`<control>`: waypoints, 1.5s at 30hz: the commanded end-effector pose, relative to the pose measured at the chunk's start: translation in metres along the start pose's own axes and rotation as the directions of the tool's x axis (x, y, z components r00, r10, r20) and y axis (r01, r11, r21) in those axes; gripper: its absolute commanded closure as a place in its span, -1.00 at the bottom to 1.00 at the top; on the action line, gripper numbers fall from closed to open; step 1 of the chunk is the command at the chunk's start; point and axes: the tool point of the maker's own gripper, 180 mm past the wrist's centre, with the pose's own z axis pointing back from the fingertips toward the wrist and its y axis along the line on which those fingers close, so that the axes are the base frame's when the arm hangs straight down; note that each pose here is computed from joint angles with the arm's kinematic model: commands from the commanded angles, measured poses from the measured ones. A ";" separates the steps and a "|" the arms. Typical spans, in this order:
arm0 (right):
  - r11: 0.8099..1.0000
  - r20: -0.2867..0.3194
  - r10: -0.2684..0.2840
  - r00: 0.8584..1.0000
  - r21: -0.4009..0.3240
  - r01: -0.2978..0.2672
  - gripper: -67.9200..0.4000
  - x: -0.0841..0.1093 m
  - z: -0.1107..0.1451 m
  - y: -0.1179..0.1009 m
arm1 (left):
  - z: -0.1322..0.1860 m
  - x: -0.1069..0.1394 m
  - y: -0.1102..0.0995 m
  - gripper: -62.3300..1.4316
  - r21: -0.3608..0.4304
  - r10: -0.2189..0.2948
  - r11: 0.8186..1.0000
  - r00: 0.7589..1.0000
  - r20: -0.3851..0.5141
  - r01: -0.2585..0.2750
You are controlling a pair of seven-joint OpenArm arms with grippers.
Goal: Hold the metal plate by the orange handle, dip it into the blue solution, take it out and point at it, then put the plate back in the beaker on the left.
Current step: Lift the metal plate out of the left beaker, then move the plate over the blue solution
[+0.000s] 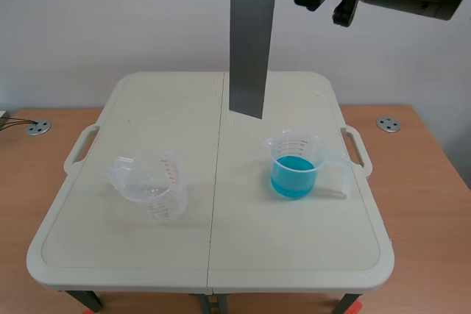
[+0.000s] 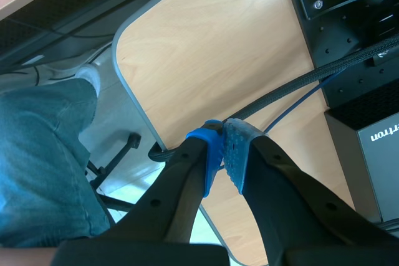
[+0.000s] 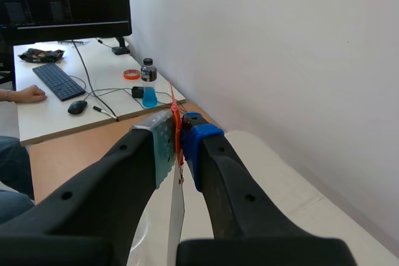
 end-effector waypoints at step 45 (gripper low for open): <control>0.987 -0.028 0.029 0.999 -0.155 -0.033 0.95 0.012 0.049 -0.064 | 0.095 0.363 0.035 0.85 0.224 -0.330 0.941 0.528 0.783 0.255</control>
